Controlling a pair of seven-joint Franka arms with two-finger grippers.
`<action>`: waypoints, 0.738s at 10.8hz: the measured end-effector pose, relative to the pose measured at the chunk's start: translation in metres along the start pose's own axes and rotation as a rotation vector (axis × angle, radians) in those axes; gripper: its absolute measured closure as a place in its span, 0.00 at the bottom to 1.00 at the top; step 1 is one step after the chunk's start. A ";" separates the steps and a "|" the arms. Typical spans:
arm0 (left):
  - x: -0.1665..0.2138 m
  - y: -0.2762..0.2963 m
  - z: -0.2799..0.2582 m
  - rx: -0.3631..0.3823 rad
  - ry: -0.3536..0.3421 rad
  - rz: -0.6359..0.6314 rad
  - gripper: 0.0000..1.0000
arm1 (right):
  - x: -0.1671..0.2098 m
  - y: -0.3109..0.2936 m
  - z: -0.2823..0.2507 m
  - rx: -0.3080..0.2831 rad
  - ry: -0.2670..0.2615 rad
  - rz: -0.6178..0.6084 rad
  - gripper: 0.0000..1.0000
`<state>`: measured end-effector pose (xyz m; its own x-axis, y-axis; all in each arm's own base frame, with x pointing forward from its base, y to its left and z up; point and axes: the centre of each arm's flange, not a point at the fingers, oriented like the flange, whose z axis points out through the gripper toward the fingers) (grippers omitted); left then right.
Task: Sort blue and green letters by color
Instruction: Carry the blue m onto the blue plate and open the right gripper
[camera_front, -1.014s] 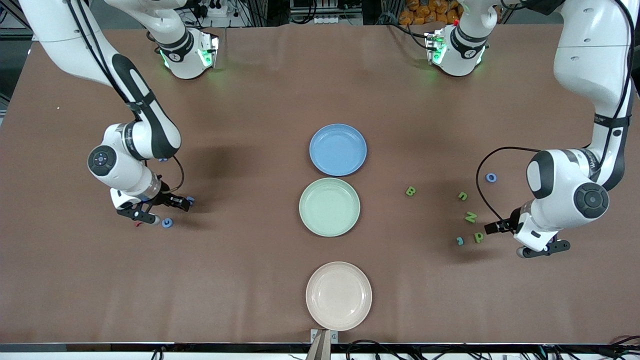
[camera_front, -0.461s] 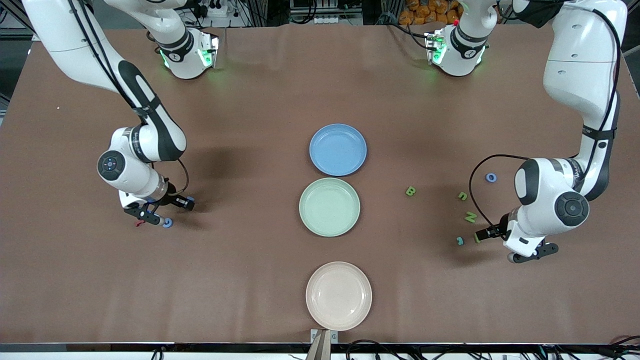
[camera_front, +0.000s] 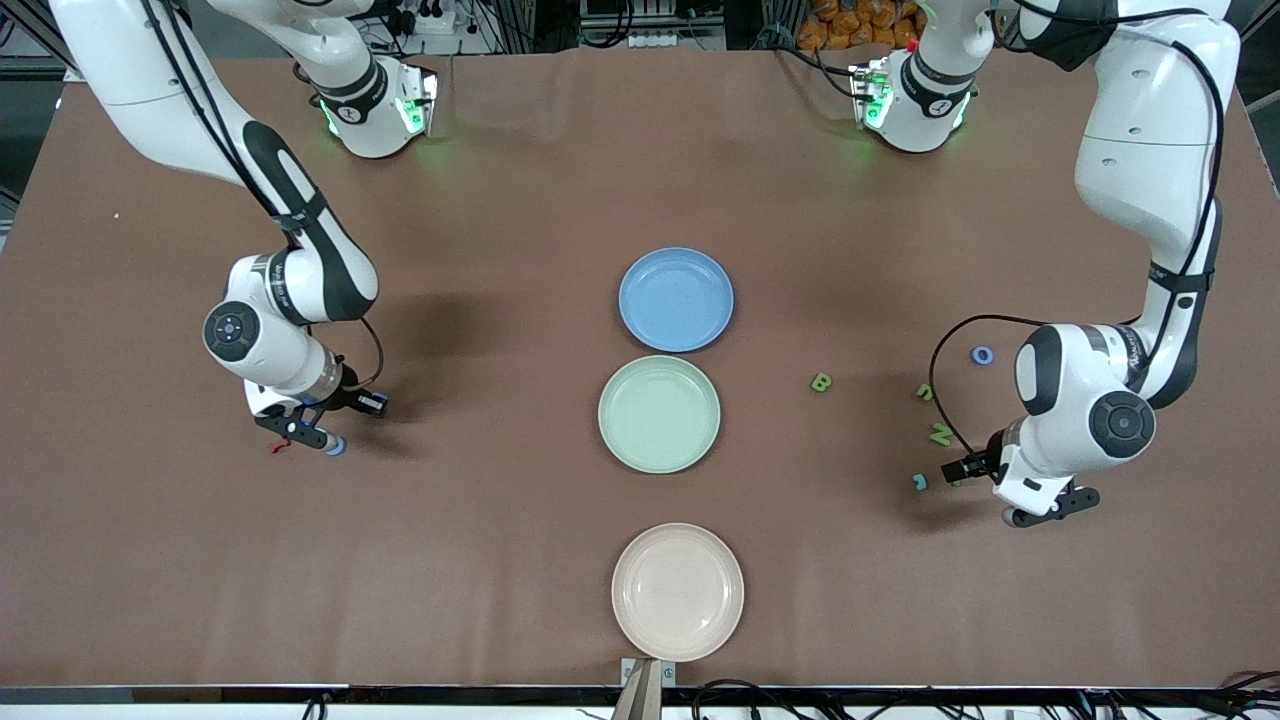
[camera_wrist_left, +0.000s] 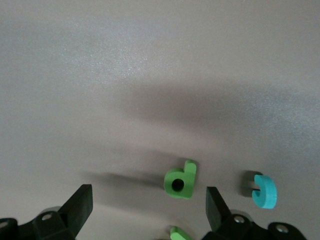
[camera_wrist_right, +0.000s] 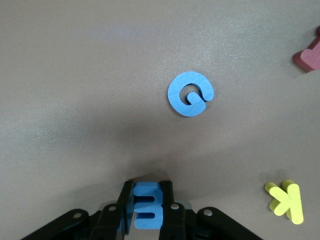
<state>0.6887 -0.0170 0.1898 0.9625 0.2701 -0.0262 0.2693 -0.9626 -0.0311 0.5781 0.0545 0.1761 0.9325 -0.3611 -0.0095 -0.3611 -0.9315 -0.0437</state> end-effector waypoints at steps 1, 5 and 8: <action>0.000 0.001 0.002 0.000 -0.001 0.000 0.00 | 0.000 -0.001 0.000 -0.001 -0.003 -0.002 0.74; -0.004 0.012 0.015 0.000 -0.004 -0.010 0.00 | -0.005 -0.048 -0.032 -0.002 -0.064 0.066 0.74; -0.003 0.012 0.017 -0.002 0.002 -0.011 0.00 | -0.045 -0.142 -0.065 0.042 -0.060 0.152 0.74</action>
<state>0.6880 -0.0286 0.1728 0.9594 0.2809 -0.0235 0.2802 -0.9595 -0.0297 0.5869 0.2005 0.2481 0.8662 -0.4934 -0.0786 -0.4988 -0.8631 -0.0790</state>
